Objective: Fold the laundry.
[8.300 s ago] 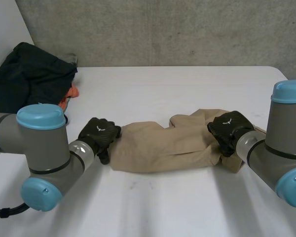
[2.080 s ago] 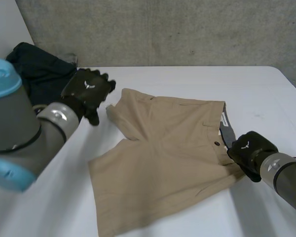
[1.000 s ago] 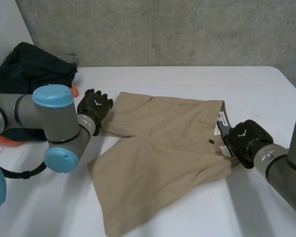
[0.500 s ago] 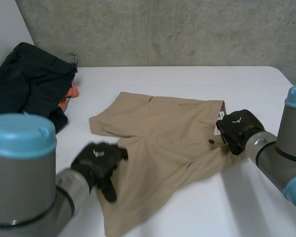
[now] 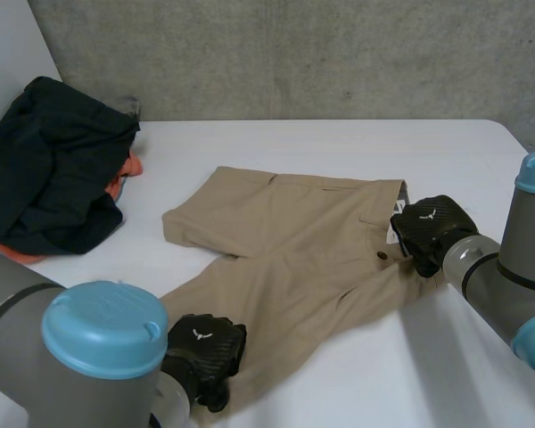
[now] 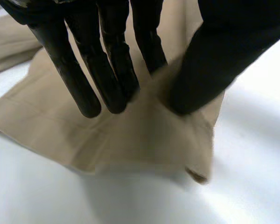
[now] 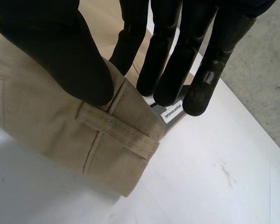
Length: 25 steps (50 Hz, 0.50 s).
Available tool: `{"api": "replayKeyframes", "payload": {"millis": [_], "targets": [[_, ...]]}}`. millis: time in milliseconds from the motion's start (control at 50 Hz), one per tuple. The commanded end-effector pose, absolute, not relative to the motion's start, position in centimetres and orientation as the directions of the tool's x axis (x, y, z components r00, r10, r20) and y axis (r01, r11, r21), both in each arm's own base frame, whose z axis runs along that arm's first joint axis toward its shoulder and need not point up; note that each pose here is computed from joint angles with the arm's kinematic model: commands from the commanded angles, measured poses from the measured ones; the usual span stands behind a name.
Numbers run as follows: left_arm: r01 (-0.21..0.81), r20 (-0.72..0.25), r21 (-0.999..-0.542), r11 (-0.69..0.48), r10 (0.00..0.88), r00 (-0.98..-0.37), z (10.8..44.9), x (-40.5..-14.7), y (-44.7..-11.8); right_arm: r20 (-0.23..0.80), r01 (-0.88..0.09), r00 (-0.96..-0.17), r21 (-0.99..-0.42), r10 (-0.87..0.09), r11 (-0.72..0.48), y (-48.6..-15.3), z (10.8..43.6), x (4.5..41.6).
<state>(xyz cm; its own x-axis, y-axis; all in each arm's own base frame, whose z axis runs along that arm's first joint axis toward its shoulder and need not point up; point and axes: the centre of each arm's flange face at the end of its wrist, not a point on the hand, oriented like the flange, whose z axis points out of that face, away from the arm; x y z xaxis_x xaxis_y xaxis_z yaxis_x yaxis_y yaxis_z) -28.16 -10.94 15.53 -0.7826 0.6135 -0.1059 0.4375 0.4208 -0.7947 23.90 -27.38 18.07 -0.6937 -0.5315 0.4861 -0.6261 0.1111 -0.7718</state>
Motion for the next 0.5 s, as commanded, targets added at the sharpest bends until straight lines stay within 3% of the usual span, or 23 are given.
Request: {"api": "replayKeyframes", "payload": {"millis": [20, 100, 180, 260, 300, 380, 440, 500], "targets": [[0.438, -0.155, -0.809, 0.392, 0.578, -0.801, 15.1, -28.5, -11.6, 0.493, -0.635, -0.694, -0.763, -0.525, 0.121, -27.4, 18.2, 23.5], [0.445, -0.165, -0.815, 0.371, 0.587, -0.792, 15.7, -28.7, -11.6, 0.490, -0.651, -0.680, -0.746, -0.545, 0.142, -26.7, 18.3, 23.1], [0.523, -0.223, -0.778, 0.349, 0.624, -0.749, 16.2, -28.3, -11.0, 0.494, -0.677, -0.654, -0.720, -0.573, 0.152, -25.5, 19.2, 22.8], [0.625, -0.303, -0.721, 0.297, 0.677, -0.671, 18.1, -27.3, -10.0, 0.543, -0.792, -0.506, -0.600, -0.670, 0.113, -22.7, 19.7, 22.1], [0.668, -0.310, -0.689, 0.281, 0.719, -0.622, 18.8, -26.9, -9.0, 0.564, -0.855, -0.401, -0.513, -0.722, 0.075, -21.0, 19.7, 21.5], [0.729, -0.293, -0.638, 0.248, 0.797, -0.528, 19.6, -26.7, -7.4, 0.578, -0.911, -0.281, -0.411, -0.766, 0.024, -19.4, 19.6, 20.5], [0.725, -0.306, -0.655, 0.214, 0.802, -0.514, 20.3, -27.4, -8.2, 0.610, -0.909, -0.269, -0.417, -0.745, -0.013, -20.0, 19.9, 20.7], [0.675, -0.337, -0.716, 0.178, 0.758, -0.558, 20.8, -29.0, -11.1, 0.653, -0.878, -0.336, -0.478, -0.679, -0.025, -21.8, 20.6, 21.2]]}}
